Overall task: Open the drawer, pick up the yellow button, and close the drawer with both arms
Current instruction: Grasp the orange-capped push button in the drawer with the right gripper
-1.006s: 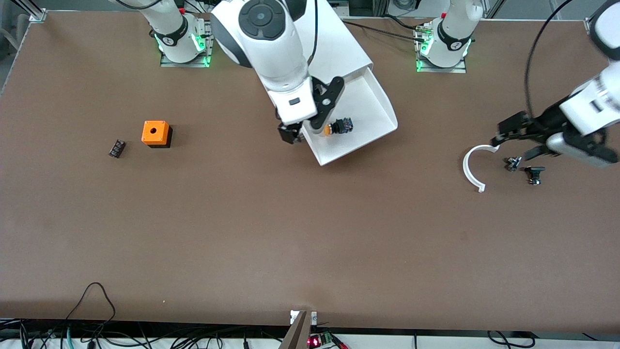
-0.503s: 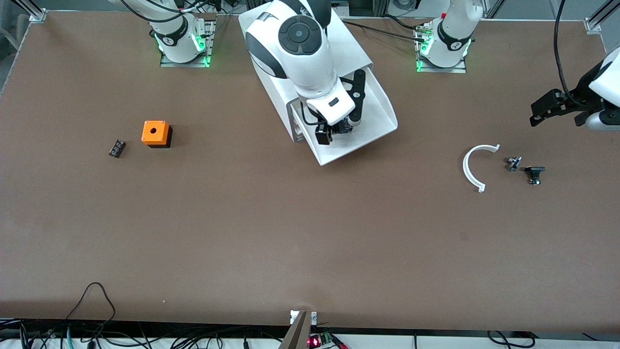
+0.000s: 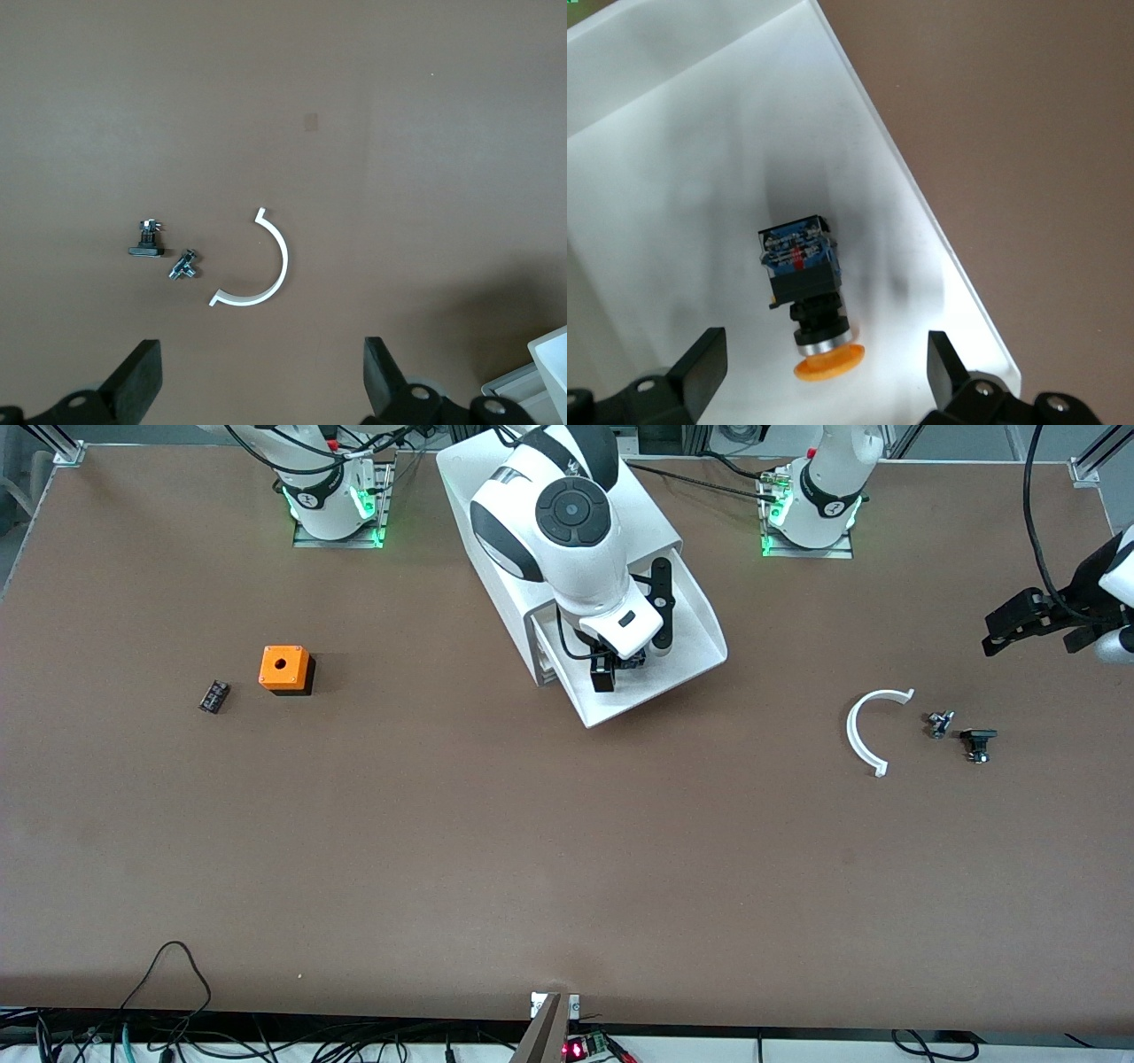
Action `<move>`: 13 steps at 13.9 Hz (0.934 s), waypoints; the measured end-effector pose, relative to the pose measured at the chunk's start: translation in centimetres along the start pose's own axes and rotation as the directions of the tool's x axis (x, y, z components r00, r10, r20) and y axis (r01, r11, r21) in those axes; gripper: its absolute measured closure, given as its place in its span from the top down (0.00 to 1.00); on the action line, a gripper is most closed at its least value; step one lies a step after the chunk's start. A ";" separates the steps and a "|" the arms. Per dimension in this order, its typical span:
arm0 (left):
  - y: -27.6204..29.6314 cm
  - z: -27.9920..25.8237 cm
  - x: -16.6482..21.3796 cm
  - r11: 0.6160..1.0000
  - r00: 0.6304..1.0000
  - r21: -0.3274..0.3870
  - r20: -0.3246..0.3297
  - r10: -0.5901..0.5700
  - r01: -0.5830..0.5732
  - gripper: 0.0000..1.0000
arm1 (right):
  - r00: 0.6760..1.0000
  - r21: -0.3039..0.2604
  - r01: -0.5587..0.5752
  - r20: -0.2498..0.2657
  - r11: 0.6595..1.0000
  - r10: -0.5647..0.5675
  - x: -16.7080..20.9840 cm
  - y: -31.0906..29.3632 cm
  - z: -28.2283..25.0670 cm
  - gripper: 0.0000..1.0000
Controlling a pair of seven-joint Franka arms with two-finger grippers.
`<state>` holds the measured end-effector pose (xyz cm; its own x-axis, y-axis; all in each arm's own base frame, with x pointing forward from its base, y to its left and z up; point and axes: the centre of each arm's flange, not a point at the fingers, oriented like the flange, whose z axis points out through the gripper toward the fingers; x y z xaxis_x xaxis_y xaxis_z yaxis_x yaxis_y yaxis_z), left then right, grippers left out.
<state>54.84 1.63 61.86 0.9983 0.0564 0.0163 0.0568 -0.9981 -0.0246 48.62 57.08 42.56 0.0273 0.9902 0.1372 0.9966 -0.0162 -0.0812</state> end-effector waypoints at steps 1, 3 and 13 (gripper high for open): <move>-0.1 0.0 0.0 1.000 1.000 0.000 0.000 -0.002 0.002 1.00 | 1.000 0.004 0.005 0.003 1.000 -0.005 0.3 -0.3 0.4 1.00; -0.1 0.0 0.0 1.000 1.000 0.000 0.000 -0.003 0.003 1.00 | 1.000 0.002 0.021 0.017 1.000 -0.021 0.8 -0.8 1.2 1.00; -0.2 0.0 0.0 1.000 1.000 0.000 0.005 -0.003 0.003 1.00 | 0.994 -0.017 0.074 0.081 0.997 -0.072 1.9 -2.1 4.0 0.70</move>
<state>54.80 1.79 61.81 0.9982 0.0594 0.0110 0.0597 -0.9979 -0.0247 46.22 59.52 39.04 -0.0513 0.9967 0.0621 0.9970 0.0547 -0.0539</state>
